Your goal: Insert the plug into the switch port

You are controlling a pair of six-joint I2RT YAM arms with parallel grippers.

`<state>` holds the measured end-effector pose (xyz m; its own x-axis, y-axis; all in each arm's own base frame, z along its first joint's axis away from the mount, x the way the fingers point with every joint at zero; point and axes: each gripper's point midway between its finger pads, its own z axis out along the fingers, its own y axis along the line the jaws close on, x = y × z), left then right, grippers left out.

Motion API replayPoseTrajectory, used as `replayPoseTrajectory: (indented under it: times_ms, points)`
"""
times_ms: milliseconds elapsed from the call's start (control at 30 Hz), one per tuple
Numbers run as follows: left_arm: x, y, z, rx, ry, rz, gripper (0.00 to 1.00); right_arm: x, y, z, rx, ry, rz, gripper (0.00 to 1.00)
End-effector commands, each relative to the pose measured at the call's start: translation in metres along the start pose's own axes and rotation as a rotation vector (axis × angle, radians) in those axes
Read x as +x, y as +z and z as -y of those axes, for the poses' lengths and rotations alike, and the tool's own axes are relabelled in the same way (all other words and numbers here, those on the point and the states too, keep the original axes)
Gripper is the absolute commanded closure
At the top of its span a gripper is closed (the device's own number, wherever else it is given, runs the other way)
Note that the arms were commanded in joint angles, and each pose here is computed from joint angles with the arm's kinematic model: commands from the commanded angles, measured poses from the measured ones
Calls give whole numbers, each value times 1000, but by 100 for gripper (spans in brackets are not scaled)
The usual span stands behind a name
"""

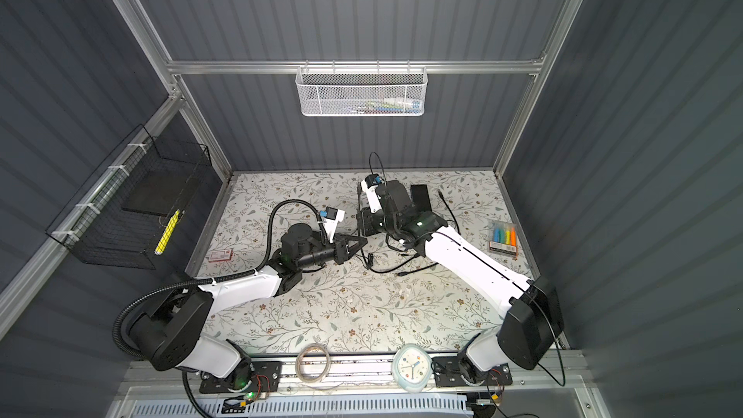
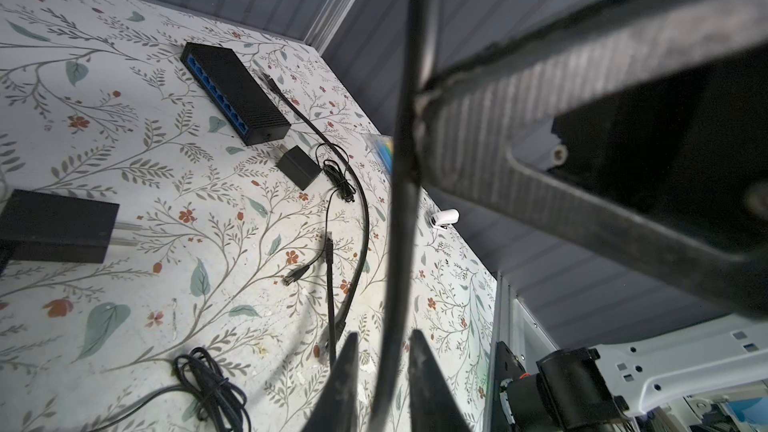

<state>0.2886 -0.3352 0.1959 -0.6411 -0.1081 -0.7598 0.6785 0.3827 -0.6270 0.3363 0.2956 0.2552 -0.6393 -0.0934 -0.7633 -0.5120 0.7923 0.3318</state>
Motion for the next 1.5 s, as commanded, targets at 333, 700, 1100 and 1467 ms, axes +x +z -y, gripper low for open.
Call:
replayPoseTrajectory:
  times_ms: [333,700,1100,1467]
  points:
    - [-3,-1,-3,-225,125,-37,90,-34,-20,30,228,-127,40,75]
    - [-1,1,-10,-253,115,-45,96,0,-11,13,136,-121,-22,75]
    - [-1,0,-11,-267,111,-54,96,11,19,-14,108,-132,-47,70]
    - [1,-2,-10,-266,106,-58,96,5,33,-6,177,-142,-45,75]
